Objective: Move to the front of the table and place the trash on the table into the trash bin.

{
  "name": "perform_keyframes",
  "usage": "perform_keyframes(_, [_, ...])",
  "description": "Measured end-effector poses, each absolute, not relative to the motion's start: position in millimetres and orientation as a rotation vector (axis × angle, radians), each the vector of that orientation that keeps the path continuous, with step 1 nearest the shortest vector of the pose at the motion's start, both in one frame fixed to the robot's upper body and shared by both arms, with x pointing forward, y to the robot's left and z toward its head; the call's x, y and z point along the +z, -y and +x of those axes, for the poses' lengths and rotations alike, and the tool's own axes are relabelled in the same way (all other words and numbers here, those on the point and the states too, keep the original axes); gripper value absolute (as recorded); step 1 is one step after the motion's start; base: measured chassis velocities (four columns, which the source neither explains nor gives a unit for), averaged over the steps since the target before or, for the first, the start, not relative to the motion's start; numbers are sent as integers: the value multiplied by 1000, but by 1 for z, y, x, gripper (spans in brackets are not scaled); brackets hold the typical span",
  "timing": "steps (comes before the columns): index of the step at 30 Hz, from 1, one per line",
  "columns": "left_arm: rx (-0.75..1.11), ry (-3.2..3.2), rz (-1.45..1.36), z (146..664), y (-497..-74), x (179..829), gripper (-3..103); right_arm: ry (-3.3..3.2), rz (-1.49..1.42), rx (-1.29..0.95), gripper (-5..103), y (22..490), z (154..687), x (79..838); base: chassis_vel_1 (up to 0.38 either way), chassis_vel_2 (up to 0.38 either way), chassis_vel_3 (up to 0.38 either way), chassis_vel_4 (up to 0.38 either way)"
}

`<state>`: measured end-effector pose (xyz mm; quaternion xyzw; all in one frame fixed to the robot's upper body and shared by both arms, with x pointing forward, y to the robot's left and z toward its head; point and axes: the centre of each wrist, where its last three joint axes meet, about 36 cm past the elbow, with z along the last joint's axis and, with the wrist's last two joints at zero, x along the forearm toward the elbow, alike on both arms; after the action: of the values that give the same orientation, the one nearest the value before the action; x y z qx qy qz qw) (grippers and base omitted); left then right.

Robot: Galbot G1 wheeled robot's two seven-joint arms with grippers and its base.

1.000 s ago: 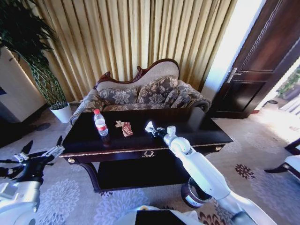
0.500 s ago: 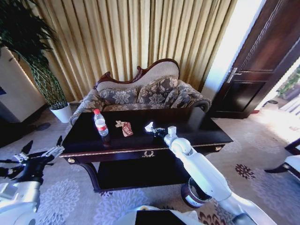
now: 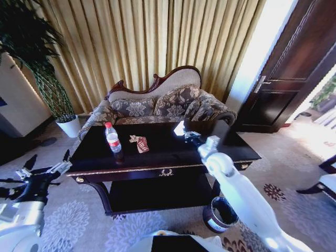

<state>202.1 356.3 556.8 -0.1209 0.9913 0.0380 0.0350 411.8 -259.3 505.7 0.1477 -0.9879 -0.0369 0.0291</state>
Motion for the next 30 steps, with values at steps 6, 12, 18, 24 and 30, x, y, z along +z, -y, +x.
perform_keyframes(6, [118,-3036,-366,204,-359,558,100,3069,363,-105,0,277,371,508,0,0,0,0])
perform_keyframes(12, [77,-3051,-347,205,-365,559,100,3114,279,-67,0,275,323,513,0,0,0,0])
perform_keyframes(18, [66,-3073,-331,208,-367,561,100,3102,266,-95,0,263,284,520,0,0,0,0])
perform_keyframes(24, [62,-3091,-311,208,-363,563,100,3096,261,-102,0,259,279,521,0,0,0,0])
perform_keyframes(30, [69,-3098,-304,210,-358,561,100,3086,237,-101,0,259,281,515,52,-47,-48,49])
